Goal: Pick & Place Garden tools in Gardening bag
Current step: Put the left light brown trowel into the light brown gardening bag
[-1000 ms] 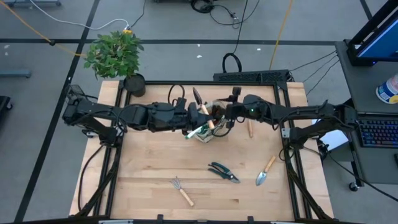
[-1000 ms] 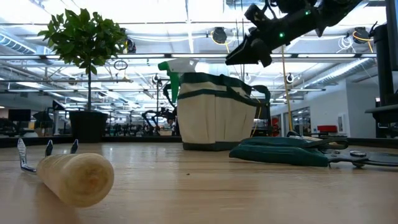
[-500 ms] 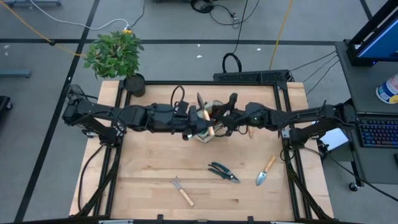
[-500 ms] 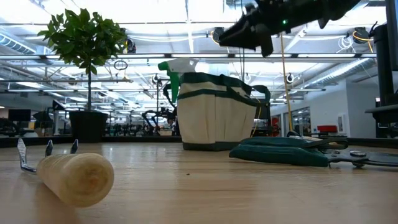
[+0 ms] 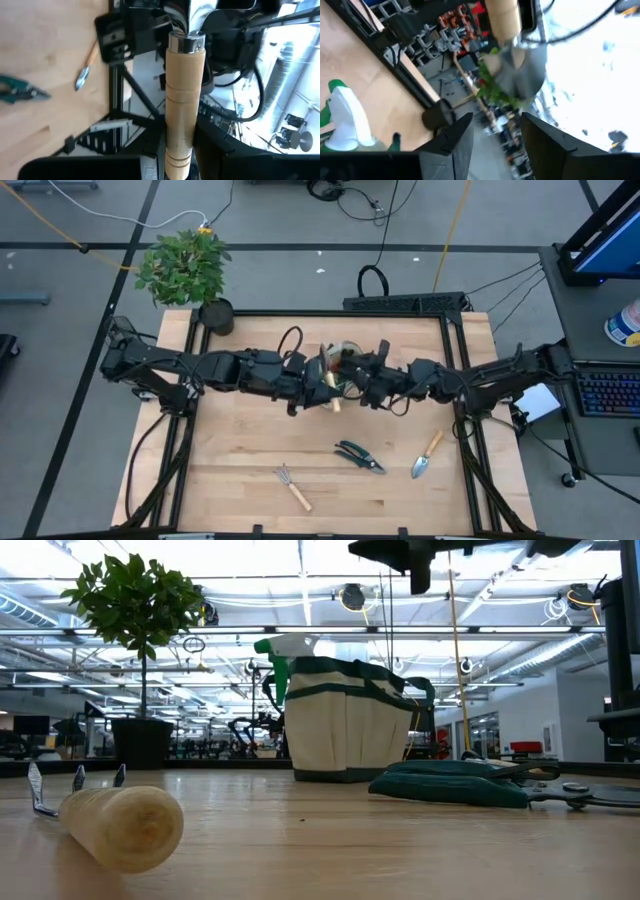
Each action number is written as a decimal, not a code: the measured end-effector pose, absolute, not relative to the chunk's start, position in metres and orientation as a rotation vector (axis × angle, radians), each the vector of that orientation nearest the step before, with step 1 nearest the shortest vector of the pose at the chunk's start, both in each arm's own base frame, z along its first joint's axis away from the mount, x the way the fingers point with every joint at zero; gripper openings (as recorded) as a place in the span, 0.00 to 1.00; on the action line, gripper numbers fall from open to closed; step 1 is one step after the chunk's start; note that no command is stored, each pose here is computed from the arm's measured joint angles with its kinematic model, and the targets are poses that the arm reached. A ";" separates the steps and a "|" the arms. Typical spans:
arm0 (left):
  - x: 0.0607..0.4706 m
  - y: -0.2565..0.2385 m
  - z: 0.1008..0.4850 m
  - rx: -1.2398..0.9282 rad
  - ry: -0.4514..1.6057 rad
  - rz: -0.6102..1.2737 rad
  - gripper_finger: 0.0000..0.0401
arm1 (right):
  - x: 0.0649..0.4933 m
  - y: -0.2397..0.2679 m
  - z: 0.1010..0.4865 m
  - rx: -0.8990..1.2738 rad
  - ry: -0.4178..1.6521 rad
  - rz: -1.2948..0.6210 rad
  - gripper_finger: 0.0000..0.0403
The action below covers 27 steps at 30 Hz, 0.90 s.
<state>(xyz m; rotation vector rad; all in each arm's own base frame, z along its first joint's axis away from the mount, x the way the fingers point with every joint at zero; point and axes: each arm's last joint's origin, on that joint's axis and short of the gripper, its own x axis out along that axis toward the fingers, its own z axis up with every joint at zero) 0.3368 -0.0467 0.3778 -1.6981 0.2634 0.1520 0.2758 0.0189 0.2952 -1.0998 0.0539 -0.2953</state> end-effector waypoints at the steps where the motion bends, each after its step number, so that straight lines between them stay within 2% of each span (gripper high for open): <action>1: 0.337 -0.047 0.378 -1.706 0.272 0.150 0.19 | 0.276 0.022 0.296 -1.124 0.041 -0.290 0.39; 10: 0.337 -0.048 0.377 -1.749 0.309 0.133 0.19 | 0.272 0.052 0.299 -1.261 -0.078 -0.148 0.43; 19: 0.352 -0.052 0.360 -1.810 0.412 0.118 0.19 | 0.271 0.056 0.301 -1.283 -0.107 -0.150 0.48; 27: 0.364 -0.051 0.357 -1.831 0.365 0.070 0.19 | 0.271 0.055 0.298 -1.267 -0.082 -0.133 0.48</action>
